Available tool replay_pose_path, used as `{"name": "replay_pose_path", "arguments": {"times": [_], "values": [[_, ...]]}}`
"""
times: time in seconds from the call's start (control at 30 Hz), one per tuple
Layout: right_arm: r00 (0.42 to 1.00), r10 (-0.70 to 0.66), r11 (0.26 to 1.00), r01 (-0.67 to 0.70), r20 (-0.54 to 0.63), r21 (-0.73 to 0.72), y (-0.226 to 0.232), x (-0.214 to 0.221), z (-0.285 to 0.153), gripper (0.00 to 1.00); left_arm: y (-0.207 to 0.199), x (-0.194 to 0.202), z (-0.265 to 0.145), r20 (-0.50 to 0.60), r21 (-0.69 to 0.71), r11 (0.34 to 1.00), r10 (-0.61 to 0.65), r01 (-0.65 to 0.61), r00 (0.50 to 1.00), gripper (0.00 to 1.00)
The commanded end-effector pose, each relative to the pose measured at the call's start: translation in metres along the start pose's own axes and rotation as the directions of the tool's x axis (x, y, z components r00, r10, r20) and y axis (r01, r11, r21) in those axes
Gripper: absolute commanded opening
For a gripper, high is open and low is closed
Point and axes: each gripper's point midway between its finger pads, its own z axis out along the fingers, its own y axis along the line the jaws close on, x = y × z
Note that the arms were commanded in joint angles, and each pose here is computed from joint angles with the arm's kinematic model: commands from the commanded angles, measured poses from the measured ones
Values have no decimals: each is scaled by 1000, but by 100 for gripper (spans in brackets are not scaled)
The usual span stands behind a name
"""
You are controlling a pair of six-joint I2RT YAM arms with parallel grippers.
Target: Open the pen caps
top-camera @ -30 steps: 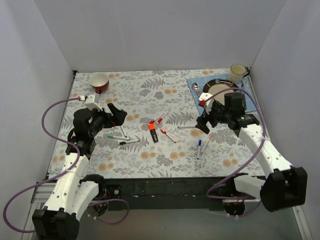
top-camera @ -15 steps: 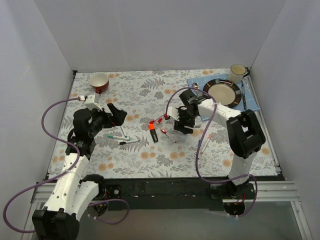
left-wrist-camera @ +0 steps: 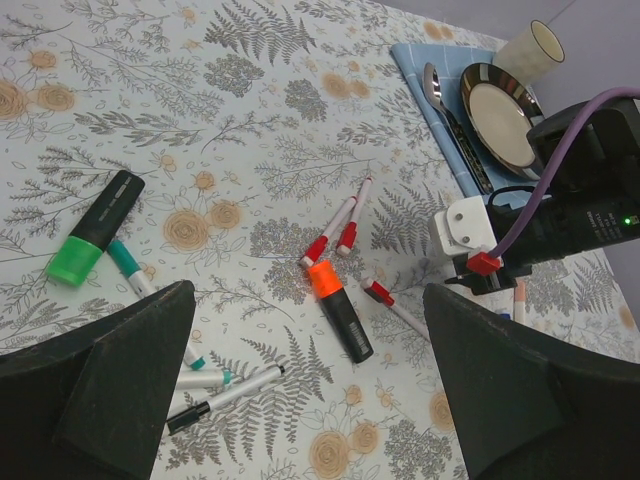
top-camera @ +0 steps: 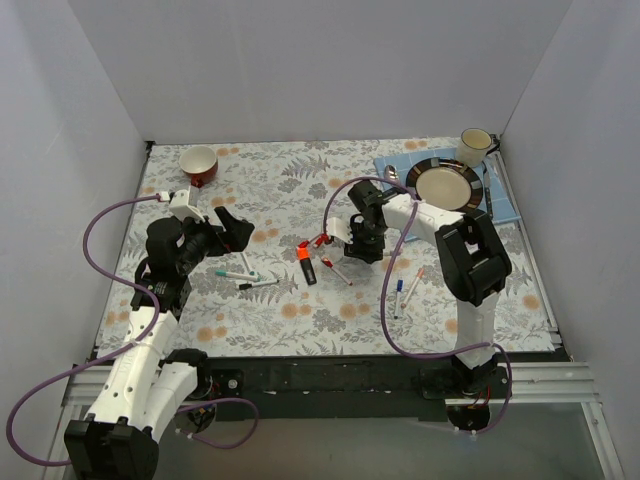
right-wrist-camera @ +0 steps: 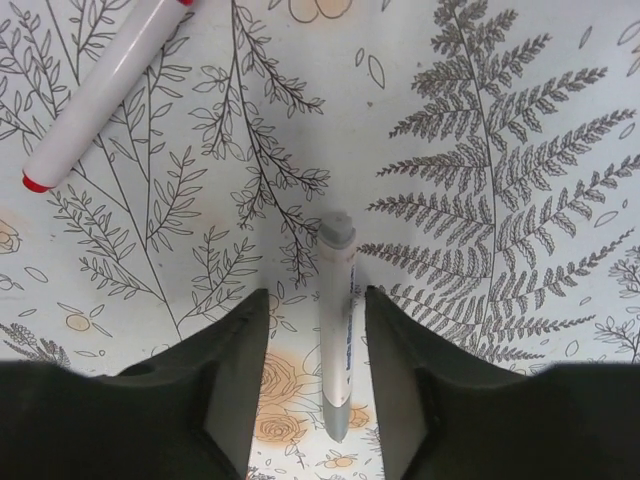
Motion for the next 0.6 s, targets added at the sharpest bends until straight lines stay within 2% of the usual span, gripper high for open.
{"name": "replay_pose_path", "arguments": {"times": [0.0,0.03,0.07,0.13,0.2,0.27,0.4,0.47,0.5,0.57], "values": [[1000,-24,999,23,-12,-43,3,1,14,47,-10,-14,-5,41,35,999,18,-20,999,98],[1000,-21,998,21,-11,-54,5,2,16,44,-11,-14,-5,38,37,999,17,-18,999,98],[1000,-18,998,18,-10,-61,7,2,17,36,-11,-13,-4,33,43,999,16,-17,999,98],[1000,-4,998,4,2,-69,10,1,19,30,-12,-11,-3,26,51,999,12,-13,1000,98],[1000,11,997,-11,7,-76,14,2,22,18,-13,-10,-2,21,55,998,11,-12,1000,98],[999,23,998,-21,26,-63,13,-1,21,11,-15,-9,-2,12,70,998,7,-7,1000,98],[995,64,997,-60,73,-47,13,-7,18,3,-24,-4,-1,-8,121,992,-25,26,1000,98],[987,93,995,-89,135,-34,6,-16,7,1,-19,7,4,-35,101,989,-104,107,994,98],[979,126,992,-122,162,-30,2,-20,2,1,-26,7,4,-45,132,978,-155,160,987,98],[955,165,986,-167,247,-12,-9,-30,-18,1,-44,23,2,-131,251,952,-148,178,980,98]]}}
